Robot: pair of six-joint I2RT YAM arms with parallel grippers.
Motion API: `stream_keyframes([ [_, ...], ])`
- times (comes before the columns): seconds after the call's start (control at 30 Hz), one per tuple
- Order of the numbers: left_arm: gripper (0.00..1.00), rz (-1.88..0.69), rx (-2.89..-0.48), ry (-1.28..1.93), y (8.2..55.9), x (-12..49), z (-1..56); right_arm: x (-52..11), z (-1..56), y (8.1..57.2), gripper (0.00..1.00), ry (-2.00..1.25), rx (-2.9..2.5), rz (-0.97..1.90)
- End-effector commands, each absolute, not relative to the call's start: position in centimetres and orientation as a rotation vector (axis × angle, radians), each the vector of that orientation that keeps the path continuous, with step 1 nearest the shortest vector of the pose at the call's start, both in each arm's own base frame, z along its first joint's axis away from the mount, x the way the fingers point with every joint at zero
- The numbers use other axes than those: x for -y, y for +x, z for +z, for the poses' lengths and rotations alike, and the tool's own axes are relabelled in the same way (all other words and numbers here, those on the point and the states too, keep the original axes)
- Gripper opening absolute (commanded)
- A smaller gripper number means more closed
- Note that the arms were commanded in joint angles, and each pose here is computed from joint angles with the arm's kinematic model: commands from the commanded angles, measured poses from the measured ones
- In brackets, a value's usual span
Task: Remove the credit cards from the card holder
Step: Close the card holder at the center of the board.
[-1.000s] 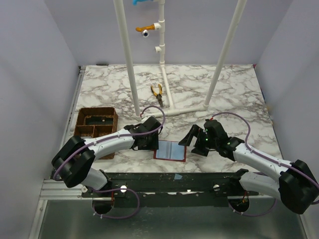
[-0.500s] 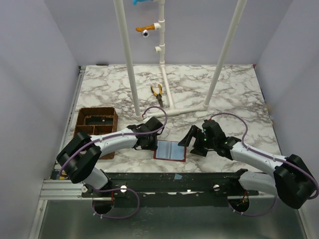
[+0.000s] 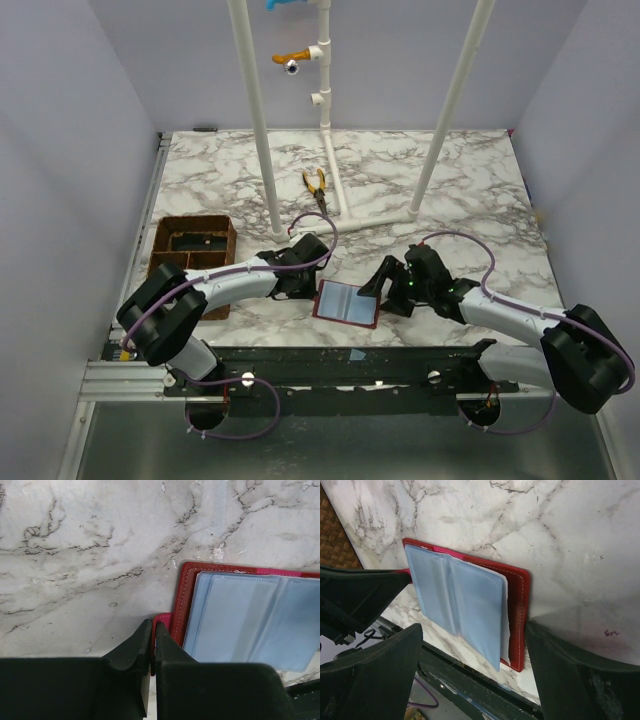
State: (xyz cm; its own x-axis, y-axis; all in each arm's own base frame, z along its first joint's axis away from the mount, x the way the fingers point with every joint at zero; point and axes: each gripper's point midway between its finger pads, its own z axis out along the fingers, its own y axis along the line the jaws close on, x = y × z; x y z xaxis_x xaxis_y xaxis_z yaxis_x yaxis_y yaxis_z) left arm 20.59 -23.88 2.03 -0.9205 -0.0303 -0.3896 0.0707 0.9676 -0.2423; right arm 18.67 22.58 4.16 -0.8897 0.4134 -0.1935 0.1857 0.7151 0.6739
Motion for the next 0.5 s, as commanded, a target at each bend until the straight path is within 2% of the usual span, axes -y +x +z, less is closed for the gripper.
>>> stream_keyframes([
  [0.0,0.01,-0.336,-2.779,0.030,19.4,23.3,0.1,-23.1,3.7,18.4,0.86,0.478,-2.589,1.011],
  [0.47,0.00,-0.340,-2.806,0.024,18.9,23.3,-0.3,-26.1,8.6,19.3,0.86,0.439,-2.461,1.289],
])
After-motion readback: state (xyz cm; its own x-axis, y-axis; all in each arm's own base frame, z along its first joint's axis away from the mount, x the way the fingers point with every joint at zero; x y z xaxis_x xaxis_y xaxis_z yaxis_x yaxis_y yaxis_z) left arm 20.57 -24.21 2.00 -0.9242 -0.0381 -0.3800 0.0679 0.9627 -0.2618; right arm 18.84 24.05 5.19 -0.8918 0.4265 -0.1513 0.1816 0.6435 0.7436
